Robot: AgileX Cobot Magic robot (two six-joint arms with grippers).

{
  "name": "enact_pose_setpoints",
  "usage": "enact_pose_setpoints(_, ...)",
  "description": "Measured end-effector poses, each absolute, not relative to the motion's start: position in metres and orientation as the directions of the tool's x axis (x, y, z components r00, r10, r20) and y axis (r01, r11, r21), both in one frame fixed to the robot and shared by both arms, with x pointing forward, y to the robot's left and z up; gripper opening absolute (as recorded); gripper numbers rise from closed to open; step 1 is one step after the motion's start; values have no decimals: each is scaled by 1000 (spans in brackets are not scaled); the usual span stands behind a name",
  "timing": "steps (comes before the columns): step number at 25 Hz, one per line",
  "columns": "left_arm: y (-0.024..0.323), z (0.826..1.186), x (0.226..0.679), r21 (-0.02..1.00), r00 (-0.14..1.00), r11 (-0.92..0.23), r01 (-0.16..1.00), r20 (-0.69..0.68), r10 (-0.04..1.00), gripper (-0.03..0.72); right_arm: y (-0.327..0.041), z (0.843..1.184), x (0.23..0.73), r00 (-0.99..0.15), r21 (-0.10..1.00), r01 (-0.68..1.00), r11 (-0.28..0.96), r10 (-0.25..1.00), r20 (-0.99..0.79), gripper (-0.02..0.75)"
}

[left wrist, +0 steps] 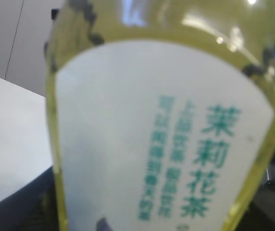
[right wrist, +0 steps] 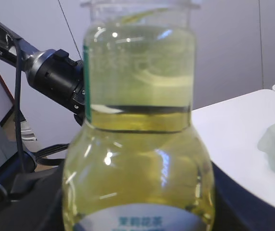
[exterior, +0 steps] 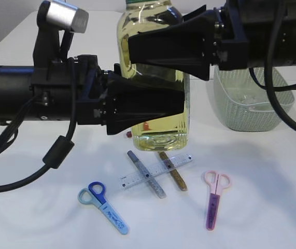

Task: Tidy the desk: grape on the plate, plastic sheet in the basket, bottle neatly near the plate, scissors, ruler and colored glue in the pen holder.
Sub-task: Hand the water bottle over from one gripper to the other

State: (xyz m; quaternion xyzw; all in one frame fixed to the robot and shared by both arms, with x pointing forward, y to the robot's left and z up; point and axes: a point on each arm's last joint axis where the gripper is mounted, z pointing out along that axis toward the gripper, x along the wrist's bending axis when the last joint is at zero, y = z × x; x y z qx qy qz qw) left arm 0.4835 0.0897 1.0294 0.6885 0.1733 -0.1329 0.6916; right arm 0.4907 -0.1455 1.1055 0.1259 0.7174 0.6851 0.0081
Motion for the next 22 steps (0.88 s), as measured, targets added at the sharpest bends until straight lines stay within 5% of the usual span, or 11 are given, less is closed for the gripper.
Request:
enact_pose_setpoints(13, 89, 1030, 484, 910, 909, 7, 415, -415, 46, 450, -146, 1106, 491, -968, 985, 170, 29, 193, 161, 473)
enact_pose_setpoints(22, 89, 1030, 484, 917, 916, 5, 398, -398, 48, 432, -146, 1105, 491, -967, 985, 170, 37, 197, 159, 587)
